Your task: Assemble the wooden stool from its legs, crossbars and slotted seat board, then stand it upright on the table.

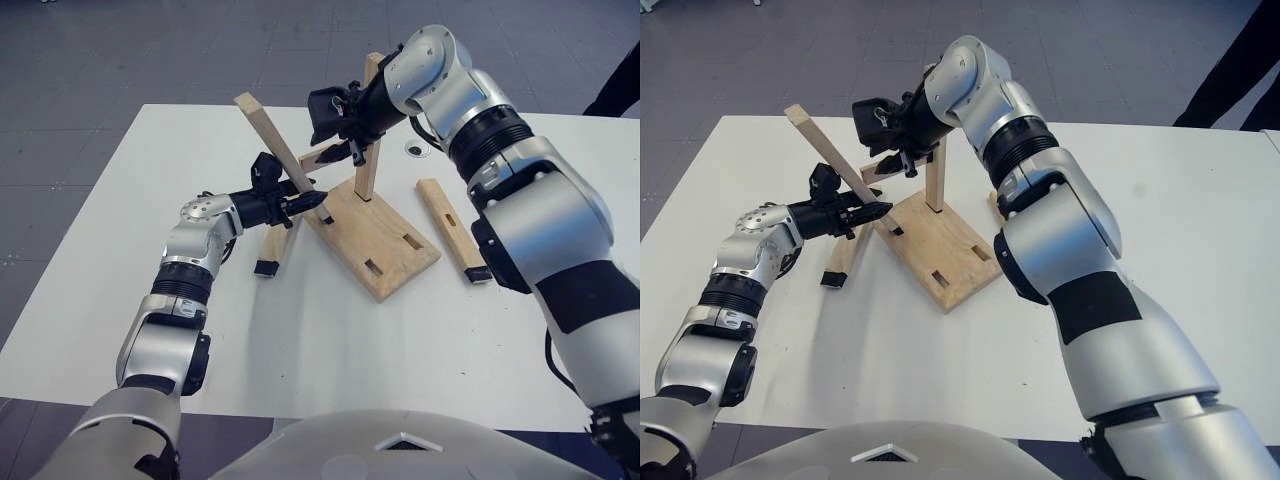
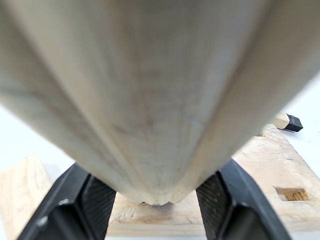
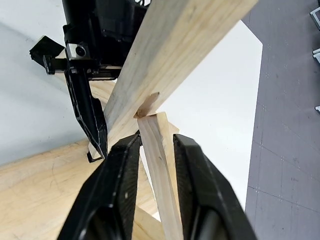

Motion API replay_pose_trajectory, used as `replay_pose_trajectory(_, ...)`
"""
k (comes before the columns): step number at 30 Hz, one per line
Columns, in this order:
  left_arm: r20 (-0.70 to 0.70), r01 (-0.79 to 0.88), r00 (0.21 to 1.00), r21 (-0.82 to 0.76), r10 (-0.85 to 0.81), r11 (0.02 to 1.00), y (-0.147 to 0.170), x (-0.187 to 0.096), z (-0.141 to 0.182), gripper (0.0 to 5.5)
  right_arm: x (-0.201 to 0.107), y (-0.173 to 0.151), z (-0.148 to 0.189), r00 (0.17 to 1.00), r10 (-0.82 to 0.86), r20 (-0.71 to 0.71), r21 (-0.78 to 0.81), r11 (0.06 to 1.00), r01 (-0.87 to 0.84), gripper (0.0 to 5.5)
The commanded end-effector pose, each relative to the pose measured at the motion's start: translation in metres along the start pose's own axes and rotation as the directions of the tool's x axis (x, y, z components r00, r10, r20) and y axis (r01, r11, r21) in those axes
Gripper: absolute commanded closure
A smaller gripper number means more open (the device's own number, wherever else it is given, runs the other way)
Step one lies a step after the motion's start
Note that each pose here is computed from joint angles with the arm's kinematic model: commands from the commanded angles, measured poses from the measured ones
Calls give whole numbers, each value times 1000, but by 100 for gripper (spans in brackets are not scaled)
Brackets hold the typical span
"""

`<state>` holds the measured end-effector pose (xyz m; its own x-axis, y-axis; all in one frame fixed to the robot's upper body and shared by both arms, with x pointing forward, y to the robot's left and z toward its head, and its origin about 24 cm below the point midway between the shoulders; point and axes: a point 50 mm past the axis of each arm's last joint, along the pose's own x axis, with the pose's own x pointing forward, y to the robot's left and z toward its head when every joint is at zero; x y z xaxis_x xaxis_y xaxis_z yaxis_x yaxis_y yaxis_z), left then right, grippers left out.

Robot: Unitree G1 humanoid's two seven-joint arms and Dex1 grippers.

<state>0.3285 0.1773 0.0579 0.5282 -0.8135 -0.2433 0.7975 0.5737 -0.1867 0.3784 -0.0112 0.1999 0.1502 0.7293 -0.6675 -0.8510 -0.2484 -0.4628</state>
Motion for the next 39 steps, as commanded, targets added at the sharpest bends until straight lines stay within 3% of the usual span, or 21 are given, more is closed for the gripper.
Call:
replay_pose_trajectory(1,-452,-43,890,-207,-56,977,-22,-14,-104,345,-12,-13,11,998,-56,-22,-4,998,56,435)
replay_pose_trajectory(26,-485,143,853,-140,-194,980,-39,9,-96,345,-2,-8,2,996,-32,-80,92,995,39,435)
replay_pose_trajectory(38,-472,192,845,-171,-251,966,-44,8,-95,345,-2,3,-11,986,96,-135,121,989,-79,435)
replay_pose_trajectory(39,-470,198,845,-173,-257,965,-44,8,-94,345,-2,3,-12,986,99,-136,121,989,-83,455)
